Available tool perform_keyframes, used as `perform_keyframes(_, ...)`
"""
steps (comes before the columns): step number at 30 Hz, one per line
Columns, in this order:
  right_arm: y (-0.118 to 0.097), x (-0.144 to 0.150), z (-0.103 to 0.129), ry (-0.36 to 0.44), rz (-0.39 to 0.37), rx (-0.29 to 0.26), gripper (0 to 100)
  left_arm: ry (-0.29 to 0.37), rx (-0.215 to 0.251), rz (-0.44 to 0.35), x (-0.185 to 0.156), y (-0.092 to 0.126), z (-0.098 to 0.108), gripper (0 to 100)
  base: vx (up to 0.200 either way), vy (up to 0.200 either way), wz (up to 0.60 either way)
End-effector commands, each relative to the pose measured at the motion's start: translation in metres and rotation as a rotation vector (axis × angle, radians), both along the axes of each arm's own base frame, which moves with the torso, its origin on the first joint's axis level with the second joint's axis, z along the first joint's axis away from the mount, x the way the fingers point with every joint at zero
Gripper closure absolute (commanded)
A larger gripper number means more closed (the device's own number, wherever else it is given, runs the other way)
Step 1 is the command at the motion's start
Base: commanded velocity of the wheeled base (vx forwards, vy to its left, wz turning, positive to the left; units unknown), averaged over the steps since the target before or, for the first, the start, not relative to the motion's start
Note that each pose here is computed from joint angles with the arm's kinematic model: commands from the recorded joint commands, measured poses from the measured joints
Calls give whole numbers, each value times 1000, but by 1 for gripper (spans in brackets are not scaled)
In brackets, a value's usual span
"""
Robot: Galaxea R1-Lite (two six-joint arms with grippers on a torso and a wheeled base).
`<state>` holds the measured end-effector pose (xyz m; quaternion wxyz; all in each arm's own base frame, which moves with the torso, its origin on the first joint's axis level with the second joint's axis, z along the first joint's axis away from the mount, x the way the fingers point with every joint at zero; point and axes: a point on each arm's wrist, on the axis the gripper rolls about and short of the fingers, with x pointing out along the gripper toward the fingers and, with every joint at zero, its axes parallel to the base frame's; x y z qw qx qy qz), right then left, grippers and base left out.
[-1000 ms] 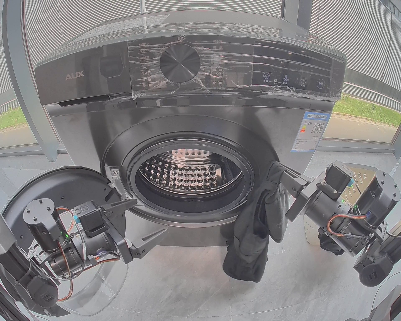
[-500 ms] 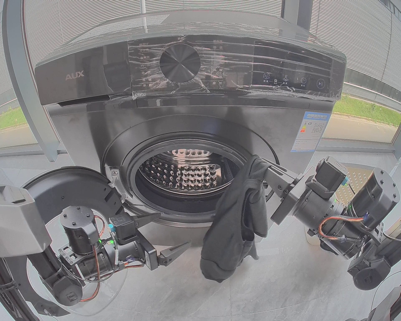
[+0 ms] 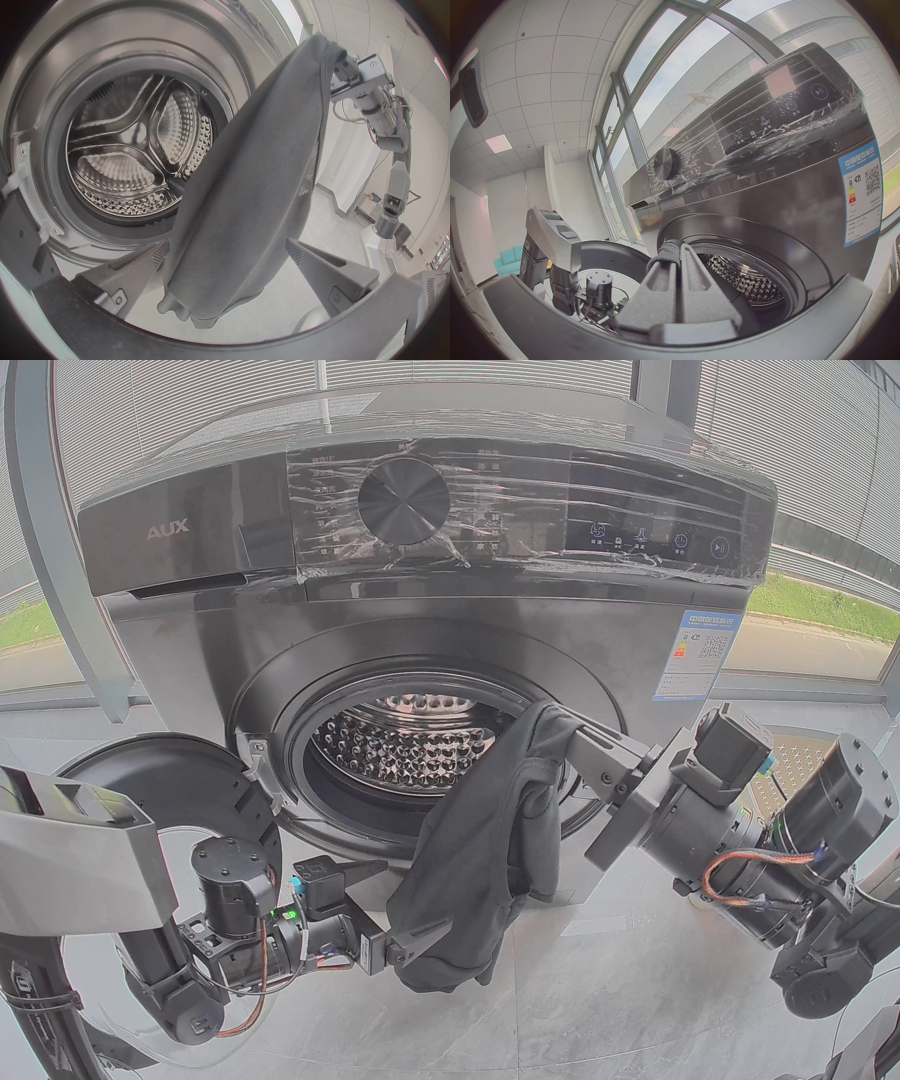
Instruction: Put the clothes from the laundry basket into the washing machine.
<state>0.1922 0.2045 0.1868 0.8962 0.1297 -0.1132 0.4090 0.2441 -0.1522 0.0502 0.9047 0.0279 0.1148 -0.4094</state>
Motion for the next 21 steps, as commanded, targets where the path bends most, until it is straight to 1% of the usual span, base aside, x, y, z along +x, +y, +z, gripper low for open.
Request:
perform_keyframes(1,6,-2,-2,11,20,4,100,27,18,-4,5,-5,-13,0,0,0,0)
perform_keyframes(6,8,-5,-2,22,36,13,100,35,23,-10,5,-7,-16,0,0,0,0)
perform_keyframes(15,11,-9,-5,32,52,4,100,34,18,-24,11,-15,-21,0,0,0,0)
perform_keyframes(21,10,-10,-7,39,52,-4,100,54,26,-51,9,-23,-30,0,0,0,0)
